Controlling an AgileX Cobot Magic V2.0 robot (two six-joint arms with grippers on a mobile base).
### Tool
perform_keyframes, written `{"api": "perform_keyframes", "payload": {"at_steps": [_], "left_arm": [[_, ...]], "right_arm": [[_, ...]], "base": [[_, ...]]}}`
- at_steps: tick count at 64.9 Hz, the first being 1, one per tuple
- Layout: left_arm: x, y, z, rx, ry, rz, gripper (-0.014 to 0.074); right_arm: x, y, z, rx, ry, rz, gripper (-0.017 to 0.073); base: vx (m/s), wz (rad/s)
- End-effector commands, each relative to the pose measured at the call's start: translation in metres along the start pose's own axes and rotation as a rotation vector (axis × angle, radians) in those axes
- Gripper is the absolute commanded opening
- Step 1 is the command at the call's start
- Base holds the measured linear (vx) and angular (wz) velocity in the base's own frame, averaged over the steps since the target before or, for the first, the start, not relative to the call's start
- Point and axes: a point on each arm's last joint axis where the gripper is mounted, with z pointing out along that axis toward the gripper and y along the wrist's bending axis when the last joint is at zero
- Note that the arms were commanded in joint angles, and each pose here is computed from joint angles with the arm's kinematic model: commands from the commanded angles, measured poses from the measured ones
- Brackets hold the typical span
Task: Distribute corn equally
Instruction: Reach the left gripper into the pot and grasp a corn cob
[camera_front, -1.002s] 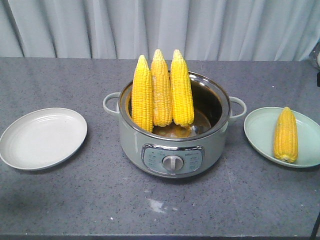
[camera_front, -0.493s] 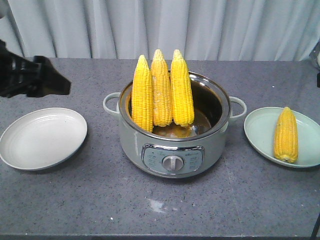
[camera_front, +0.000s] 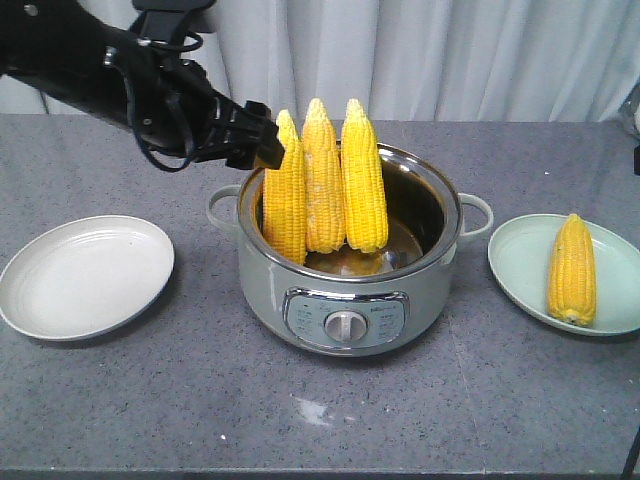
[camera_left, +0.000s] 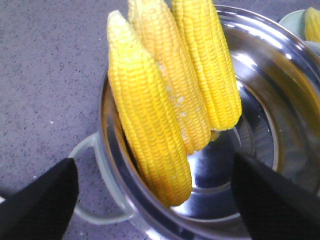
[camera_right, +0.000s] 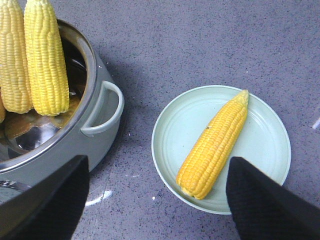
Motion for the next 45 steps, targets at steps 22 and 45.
{"api": "perform_keyframes", "payload": {"at_steps": [22, 45], "left_arm": [[-0.032, -0.013, 0.018, -0.024, -0.167, 0.017, 0.0587], [-0.034, -0.005, 0.026, -0.093, -0.193, -0.003, 0.0587]], "right_arm": [[-0.009, 0.004, -0.011, 0.007, -0.089, -0.011, 0.0553], [-0.009, 0.004, -0.011, 0.007, -0.089, -0.011, 0.0553]], "base": [[0.0, 0.0], [0.0, 0.0]]}}
